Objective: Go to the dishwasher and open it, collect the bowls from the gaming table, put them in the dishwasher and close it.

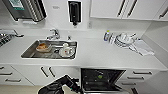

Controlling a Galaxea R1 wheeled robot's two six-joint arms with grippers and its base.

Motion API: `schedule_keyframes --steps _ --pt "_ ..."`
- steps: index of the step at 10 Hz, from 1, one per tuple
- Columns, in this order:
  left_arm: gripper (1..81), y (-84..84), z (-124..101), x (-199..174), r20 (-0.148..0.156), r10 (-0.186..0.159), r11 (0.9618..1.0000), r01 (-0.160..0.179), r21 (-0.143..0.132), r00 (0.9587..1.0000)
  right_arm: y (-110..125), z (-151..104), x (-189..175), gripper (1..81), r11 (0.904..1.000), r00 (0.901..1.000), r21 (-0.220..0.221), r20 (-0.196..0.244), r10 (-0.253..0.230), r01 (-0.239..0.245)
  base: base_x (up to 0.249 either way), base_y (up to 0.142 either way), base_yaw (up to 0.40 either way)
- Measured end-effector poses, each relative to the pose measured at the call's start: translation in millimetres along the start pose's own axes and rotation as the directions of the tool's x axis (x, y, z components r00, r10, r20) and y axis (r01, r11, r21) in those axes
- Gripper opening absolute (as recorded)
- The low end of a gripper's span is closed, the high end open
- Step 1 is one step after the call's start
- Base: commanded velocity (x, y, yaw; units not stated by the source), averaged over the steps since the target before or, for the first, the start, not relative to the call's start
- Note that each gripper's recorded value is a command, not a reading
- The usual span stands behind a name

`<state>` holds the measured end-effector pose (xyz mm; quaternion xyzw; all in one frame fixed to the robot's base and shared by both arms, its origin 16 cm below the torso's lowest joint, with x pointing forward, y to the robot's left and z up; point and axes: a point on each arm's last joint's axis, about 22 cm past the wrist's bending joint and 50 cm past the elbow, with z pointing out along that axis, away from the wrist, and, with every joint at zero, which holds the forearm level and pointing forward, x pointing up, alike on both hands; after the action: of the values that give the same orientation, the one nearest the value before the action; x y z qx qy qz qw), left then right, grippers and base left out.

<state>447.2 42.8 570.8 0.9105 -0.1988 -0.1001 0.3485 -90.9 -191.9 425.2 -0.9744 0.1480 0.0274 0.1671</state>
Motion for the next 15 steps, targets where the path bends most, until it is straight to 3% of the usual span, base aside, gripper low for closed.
schedule_keyframes --steps 1,2,3,4,5,6,7,8,11,13,14,15 --pt "81.1 -10.0 -7 -8 -0.003 -0.005 0.9999 0.005 -0.014 1.0000 2 -1 -1 1.0 1.0000 1.0000 -0.003 0.003 0.000 0.000 0.000 0.000 0.000" --pt "81.1 -37.6 -29 -14 -0.029 -0.028 0.9996 0.028 -0.003 0.9992 2 -1 -1 1.0 1.0000 1.0000 -0.004 0.003 0.000 0.000 0.000 0.000 0.000" --pt "81.1 -78.9 -55 -33 -0.052 -0.067 0.9971 0.069 0.033 0.9964 2 -1 0 1.0 1.0000 1.0000 -0.004 0.003 0.000 0.000 0.000 0.000 0.000" --pt "81.1 -110.9 -68 -62 -0.055 -0.103 0.9927 0.107 0.057 0.9931 2 0 1 1.0 1.0000 1.0000 -0.005 0.003 -0.001 0.001 0.000 0.000 0.000" --pt "81.1 -120.2 -65 -89 -0.037 -0.123 0.9914 0.124 0.040 0.9917 2 0 3 1.0 1.0000 1.0000 -0.004 0.000 -0.002 0.002 0.000 0.000 0.000" --pt "81.1 -117.6 -58 -102 -0.029 -0.128 0.9917 0.128 0.006 0.9913 2 0 3 1.0 1.0000 1.0000 -0.004 0.000 -0.002 0.002 0.000 0.000 0.000" --pt "81.1 -110.5 -54 -103 -0.039 -0.125 0.9918 0.124 -0.032 0.9913 3 0 3 1.0 1.0000 1.0000 -0.005 0.001 -0.002 0.002 0.000 0.000 0.000" --pt "81.1 -114.5 -55 -109 -0.053 -0.133 0.9905 0.131 -0.042 0.9897 3 0 4 1.0 1.0000 1.0000 -0.005 0.000 -0.002 0.002 0.000 0.000 0.000" --pt "81.1 -142.5 -29 -194 -0.050 -0.187 0.9819 0.186 -0.038 0.9810 6 0 16 1.0 0.9999 0.9999 -0.009 -0.012 -0.006 0.006 0.000 0.000 0.000" --pt "81.1 -150.4 0 -261 -0.052 -0.236 0.9714 0.235 -0.035 0.9702 5 1 19 1.0 0.9999 1.0000 -0.012 -0.007 -0.007 0.007 0.000 0.000 0.000" --pt "81.1 -158.1 8 -291 -0.064 -0.251 0.9680 0.250 -0.014 0.9659 3 2 22 1.0 0.9999 0.9999 -0.009 -0.009 -0.006 0.006 0.000 0.000 0.000" --pt "81.1 -167.6 17 -327 -0.085 -0.273 0.9610 0.276 0.019 0.9582 0 3 26 1.0 1.0000 1.0000 -0.002 -0.008 -0.002 0.002 0.000 0.000 0.000"
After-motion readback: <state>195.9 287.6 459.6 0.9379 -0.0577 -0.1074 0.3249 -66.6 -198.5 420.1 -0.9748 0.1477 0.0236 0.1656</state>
